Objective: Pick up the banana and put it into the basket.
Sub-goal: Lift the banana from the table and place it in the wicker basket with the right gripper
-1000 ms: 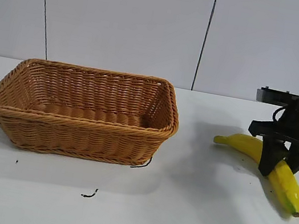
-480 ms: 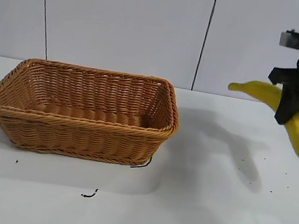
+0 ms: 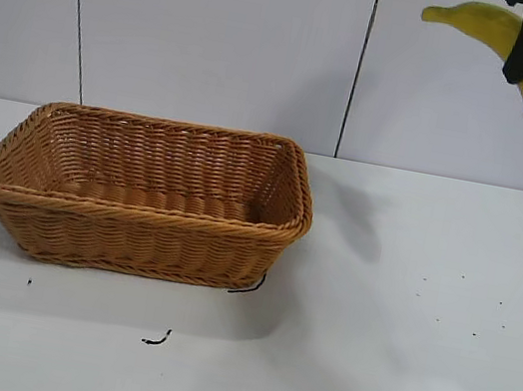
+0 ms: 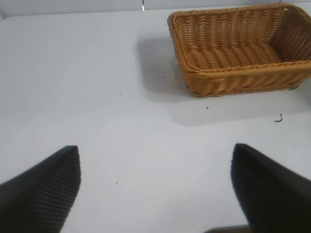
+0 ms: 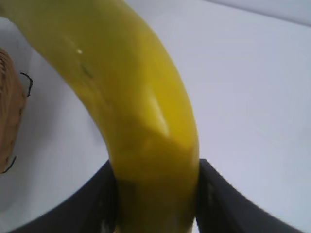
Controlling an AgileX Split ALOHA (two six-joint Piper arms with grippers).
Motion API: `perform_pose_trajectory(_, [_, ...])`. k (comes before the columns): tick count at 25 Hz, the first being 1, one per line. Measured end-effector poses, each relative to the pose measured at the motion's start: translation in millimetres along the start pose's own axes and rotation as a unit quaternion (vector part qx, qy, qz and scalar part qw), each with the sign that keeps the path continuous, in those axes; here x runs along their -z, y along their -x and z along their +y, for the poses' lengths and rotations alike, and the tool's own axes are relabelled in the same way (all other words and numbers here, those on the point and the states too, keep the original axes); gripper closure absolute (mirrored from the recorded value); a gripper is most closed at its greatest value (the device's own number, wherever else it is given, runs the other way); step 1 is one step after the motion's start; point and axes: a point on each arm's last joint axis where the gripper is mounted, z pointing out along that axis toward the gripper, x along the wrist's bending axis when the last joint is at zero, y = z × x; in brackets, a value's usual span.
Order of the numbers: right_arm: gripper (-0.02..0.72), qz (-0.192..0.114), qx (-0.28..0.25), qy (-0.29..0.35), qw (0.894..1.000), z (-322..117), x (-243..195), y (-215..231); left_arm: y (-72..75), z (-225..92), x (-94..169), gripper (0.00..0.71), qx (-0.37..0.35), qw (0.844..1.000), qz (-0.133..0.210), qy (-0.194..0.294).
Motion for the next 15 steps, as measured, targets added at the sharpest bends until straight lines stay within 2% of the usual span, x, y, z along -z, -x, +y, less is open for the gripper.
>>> perform_pose_trajectory(7, [0.412,0.036,0.082,0.021,0.996,14,-3,-75,0.0,0,0,0.075,0.000,1.000,0.000,0.000])
perform_pose_trajectory(15, [0.412,0.092,0.180,0.017,0.979,11,-41,-181,0.0,0,0,0.075,0.000,1.000,0.000,0.000])
